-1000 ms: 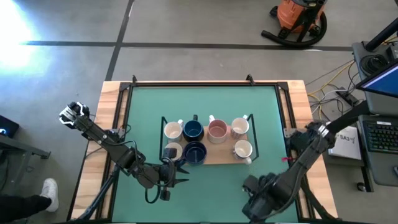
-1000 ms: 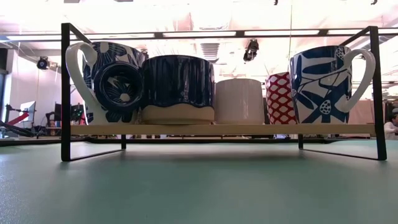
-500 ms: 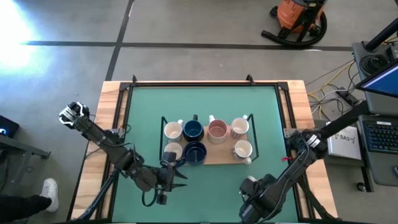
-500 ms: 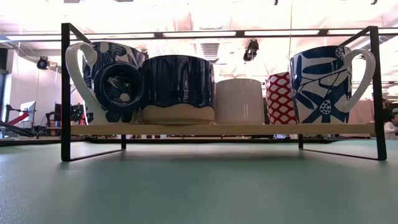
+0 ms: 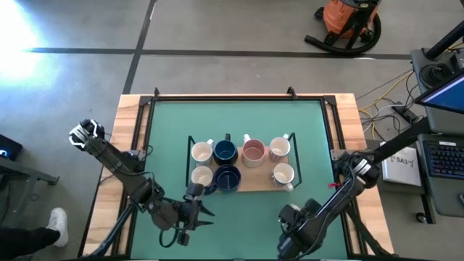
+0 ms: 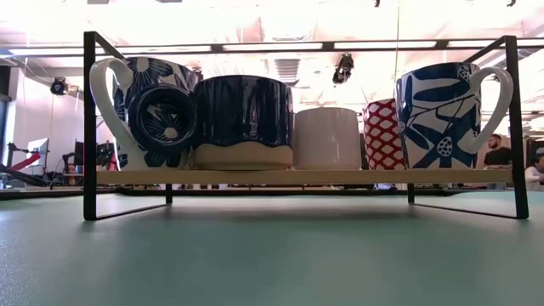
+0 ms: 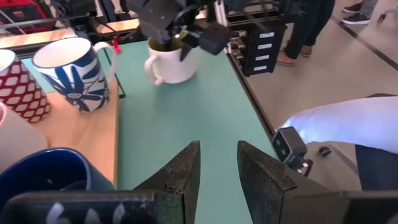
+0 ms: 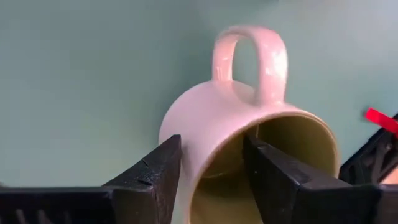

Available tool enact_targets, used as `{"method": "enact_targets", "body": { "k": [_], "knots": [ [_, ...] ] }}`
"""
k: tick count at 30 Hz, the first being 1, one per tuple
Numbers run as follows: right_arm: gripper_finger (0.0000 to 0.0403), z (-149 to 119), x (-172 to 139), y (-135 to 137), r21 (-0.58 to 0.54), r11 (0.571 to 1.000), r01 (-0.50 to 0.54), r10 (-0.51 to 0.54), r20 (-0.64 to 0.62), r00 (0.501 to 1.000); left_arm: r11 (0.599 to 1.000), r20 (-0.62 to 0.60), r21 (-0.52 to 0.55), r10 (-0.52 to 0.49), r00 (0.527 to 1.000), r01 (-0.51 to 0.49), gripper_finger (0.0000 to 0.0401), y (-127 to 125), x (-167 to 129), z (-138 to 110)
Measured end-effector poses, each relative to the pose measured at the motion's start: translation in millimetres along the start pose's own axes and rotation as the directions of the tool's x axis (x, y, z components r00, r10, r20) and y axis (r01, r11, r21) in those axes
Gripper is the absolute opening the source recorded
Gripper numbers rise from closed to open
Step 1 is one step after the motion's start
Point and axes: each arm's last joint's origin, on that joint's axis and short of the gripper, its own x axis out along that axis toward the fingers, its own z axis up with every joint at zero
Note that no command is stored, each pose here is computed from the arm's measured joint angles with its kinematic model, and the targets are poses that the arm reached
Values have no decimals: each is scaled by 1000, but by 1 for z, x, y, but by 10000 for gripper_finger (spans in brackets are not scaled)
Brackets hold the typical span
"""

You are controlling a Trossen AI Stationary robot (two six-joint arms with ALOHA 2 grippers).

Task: Place coffee mugs
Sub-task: Put the green mug on the shelf

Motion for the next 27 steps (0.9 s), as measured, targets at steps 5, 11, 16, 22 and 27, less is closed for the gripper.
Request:
{"method": "enact_targets", "body": {
  "k": [5, 11, 16, 22, 27],
  "knots": [
    [119, 0, 6, 1, -36, 999, -1, 1, -5, 1000, 1000, 9, 1, -12, 1000, 12, 89, -3, -1, 0],
    [24, 3, 4, 13, -189, 973, -131, 129, -21, 991, 1000, 11, 4, -12, 1000, 12, 89, -3, -1, 0],
    [17, 10, -4, 19, -325, 924, -204, 209, -19, 978, 1000, 11, 6, -12, 1000, 12, 89, -3, -1, 0],
    [17, 31, -16, 23, -511, 828, -232, 281, 21, 959, 1000, 11, 7, -11, 1000, 11, 89, -3, -1, 0],
    [16, 59, -20, 23, -633, 747, -202, 317, 72, 946, 1000, 10, 7, -11, 1000, 11, 89, -3, -1, 0]
  ]
}}
